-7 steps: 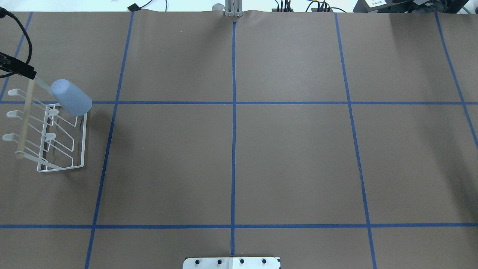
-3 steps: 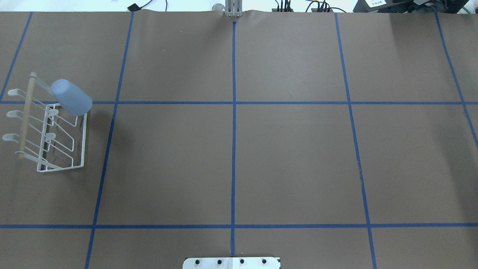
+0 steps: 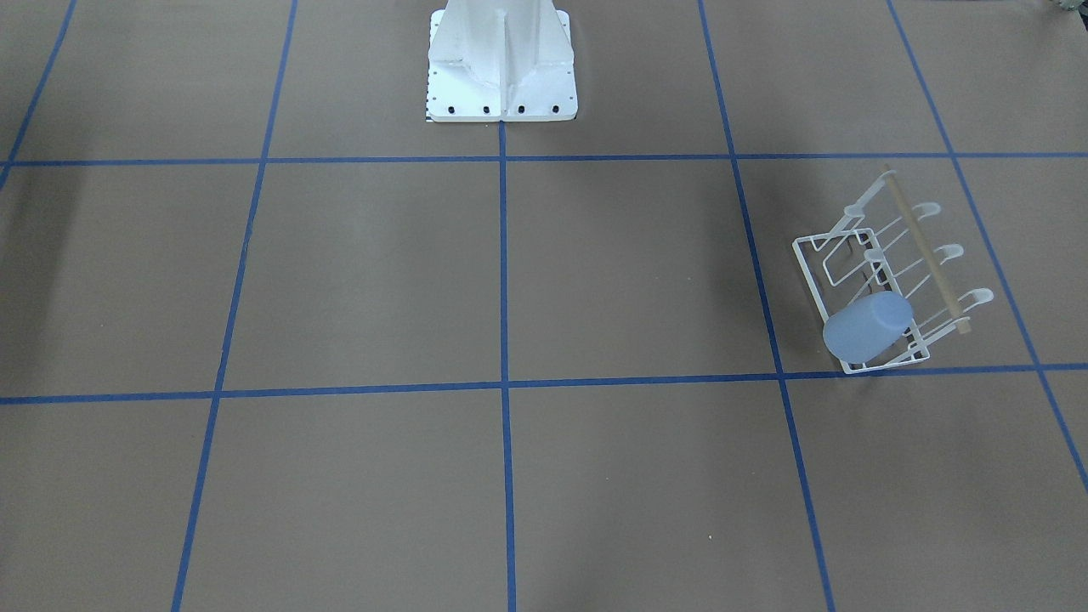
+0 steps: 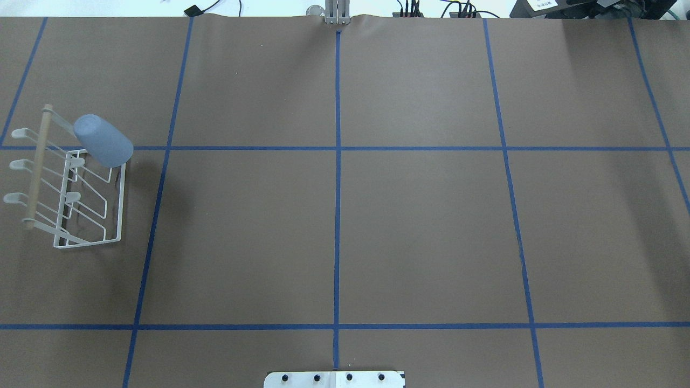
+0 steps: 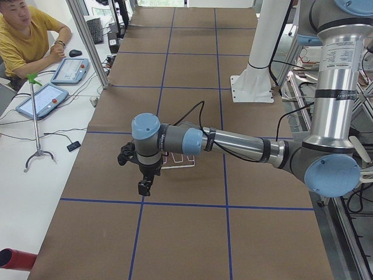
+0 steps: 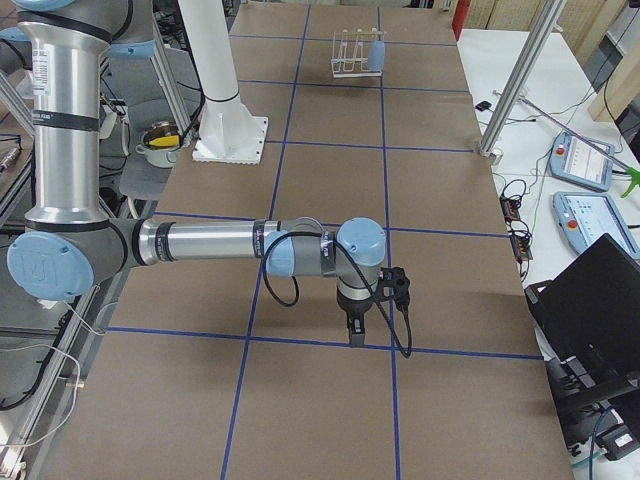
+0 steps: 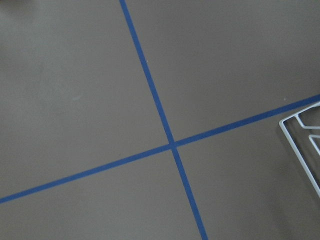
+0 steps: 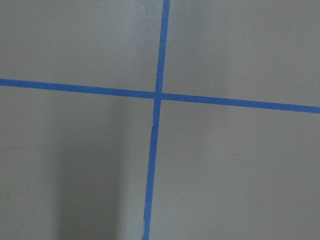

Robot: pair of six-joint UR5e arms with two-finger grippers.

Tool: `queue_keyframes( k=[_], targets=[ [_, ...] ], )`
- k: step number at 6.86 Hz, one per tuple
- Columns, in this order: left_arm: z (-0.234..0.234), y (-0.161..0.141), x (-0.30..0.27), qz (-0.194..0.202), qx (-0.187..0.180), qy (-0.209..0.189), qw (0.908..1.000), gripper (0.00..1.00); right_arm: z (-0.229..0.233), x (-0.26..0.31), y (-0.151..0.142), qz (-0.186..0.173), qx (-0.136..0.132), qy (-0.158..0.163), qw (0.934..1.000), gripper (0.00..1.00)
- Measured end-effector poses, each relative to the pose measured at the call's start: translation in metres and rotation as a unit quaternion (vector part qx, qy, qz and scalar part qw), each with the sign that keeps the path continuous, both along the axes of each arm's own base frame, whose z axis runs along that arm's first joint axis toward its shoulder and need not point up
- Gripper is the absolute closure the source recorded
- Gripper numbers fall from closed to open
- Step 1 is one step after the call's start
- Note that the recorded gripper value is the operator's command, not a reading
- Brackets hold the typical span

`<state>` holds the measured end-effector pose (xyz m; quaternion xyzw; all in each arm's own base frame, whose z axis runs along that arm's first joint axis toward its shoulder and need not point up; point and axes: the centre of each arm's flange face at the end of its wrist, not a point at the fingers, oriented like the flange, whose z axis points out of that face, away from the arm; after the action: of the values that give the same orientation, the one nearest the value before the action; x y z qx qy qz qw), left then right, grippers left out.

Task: Hang cup on cup holder

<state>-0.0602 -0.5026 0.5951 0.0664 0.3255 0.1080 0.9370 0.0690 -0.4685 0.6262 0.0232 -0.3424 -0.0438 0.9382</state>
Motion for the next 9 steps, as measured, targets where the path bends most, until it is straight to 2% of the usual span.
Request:
queue_keyframes(
  k=[1,3,9],
  targets=[
    [0.011,0.014,-0.007,-0.009,-0.019,0.017,0.9996,0.01,0.000,0.004,-0.002,-0.007,-0.007,0.003,0.9999,0.00],
    [0.021,0.032,-0.009,-0.015,-0.036,0.042,0.9984,0.01,0.002,0.005,-0.001,-0.008,-0.014,0.003,0.9999,0.00],
    [0.008,0.043,-0.008,-0.014,-0.021,0.046,0.9986,0.01,0.007,0.005,-0.001,-0.005,-0.012,0.003,0.9999,0.00]
  ],
)
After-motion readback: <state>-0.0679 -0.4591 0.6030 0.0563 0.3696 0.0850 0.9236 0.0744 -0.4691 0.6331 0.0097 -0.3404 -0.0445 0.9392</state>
